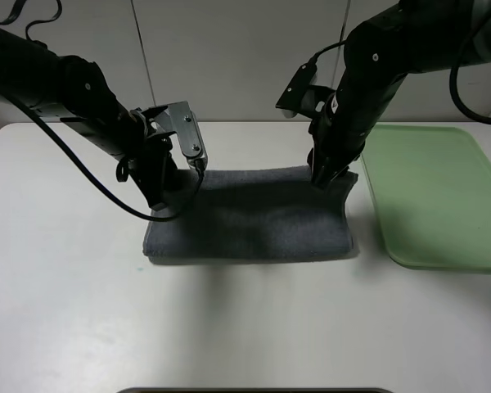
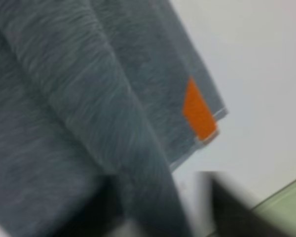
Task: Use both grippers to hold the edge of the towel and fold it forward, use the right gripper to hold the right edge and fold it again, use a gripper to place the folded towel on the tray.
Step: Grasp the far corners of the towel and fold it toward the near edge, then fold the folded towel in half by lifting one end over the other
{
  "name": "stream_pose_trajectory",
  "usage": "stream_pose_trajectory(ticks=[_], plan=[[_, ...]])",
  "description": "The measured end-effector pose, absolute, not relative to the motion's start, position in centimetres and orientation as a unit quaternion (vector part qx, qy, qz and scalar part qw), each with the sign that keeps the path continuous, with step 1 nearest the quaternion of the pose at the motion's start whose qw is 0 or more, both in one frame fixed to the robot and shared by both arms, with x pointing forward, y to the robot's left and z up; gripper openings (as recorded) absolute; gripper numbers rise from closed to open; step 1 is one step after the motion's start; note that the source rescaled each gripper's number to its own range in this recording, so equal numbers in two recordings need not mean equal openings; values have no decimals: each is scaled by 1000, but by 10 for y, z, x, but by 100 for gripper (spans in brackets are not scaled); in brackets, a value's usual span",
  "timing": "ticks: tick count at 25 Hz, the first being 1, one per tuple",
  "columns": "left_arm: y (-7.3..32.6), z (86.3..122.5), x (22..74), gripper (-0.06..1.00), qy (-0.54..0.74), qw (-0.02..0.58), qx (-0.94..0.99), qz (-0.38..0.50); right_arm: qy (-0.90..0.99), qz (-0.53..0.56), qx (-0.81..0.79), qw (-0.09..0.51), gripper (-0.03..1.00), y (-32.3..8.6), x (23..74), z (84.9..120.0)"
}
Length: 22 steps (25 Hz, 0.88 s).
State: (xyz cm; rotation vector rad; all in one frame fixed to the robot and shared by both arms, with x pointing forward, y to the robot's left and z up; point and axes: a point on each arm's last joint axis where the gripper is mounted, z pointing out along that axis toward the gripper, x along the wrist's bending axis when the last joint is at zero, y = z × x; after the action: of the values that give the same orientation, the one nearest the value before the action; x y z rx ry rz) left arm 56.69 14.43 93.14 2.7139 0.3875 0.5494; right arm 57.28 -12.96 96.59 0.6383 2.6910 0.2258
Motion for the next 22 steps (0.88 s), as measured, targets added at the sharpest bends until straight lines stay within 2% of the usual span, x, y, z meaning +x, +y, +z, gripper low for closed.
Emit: stream_pose_trajectory(ticks=[1,2,5,9,17,22], plan=[[144,932,568,71,137,175,954,201,952,86,225,191,82,-129,574,967],[144,933,570,82,136,177,952,209,950,90,224,199,89,-129,576,968],[144,934,571,96,137,181,949,220,946,102,222,212,98,-127,578,969],[144,934,572,99,137,182,948,222,946,106,221,214,100,-127,579,969],[144,932,568,100,136,174,954,202,938,117,244,216,100,-127,577,977],[147,952,556,100,179,182,952,172,926,135,282,213,100,-130,571,994]])
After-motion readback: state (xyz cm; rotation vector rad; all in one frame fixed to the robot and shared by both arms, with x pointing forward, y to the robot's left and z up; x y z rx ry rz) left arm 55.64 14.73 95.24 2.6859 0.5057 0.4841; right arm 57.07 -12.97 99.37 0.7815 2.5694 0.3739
